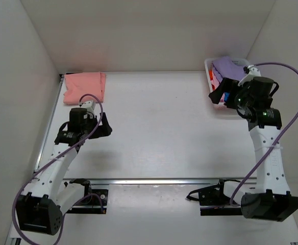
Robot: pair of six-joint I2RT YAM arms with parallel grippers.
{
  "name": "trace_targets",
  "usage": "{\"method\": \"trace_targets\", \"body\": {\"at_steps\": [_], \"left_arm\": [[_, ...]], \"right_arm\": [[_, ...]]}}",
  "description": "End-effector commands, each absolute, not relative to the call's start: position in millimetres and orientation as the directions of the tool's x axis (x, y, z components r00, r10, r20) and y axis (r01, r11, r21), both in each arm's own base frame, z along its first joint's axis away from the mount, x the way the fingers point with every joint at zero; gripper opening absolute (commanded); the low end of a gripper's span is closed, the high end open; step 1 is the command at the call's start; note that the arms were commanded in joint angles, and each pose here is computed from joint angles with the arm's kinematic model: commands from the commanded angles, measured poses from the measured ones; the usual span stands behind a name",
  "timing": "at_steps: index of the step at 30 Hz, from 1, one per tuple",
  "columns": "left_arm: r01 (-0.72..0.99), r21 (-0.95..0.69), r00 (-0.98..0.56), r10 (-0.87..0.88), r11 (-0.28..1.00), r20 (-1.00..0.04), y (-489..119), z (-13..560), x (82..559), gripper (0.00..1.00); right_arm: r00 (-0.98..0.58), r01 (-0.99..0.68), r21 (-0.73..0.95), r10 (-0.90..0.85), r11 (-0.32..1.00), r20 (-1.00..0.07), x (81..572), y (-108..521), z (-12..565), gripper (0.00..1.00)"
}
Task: Fold and stack the t-shirts
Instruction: Grab crumpled tshirt from bin with the right arm
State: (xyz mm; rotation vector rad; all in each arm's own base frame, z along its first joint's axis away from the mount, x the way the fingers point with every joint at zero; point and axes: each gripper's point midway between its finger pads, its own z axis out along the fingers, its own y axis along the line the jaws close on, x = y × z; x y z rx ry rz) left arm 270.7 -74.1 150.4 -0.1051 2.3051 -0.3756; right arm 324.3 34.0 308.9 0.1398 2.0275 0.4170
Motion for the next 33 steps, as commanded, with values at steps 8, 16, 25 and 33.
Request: {"method": "trace_targets", "body": {"at_steps": [8,16,25,33], "left_arm": [[0.111,-0.274,-0.601,-0.155,0.955,-0.784,-79.6,157.3,281.4,0.99],[0.17,-0.334,-0.485,-0.217,0.927,-0.847,-85.7,172.9,301.3,0.99],[0.155,-0.349,-0.514,-0.226,0.924,-0.827,-86.1,147.7,305.6,0.97],[0.175,-0.374,-0.528,-0.233,0.911,-0.817,-91.0,144.7,308.0,0.69]], "right_arm": [[-0.518,0.114,0.149,0.186,0.982,-0.835,445.8,-43.7,281.9,0.62],[-0.534,0.191,0.015,0.117,0.981,-0.837,520.5,-103.0,229.9,0.65],[-0.585,0.225,-0.024,0.115,0.974,-0.803,582.1,-148.5,159.4,0.71],[-0.608,0.242,-0.033,0.125,0.97,-0.784,620.4,-167.7,146.8,0.12]]}}
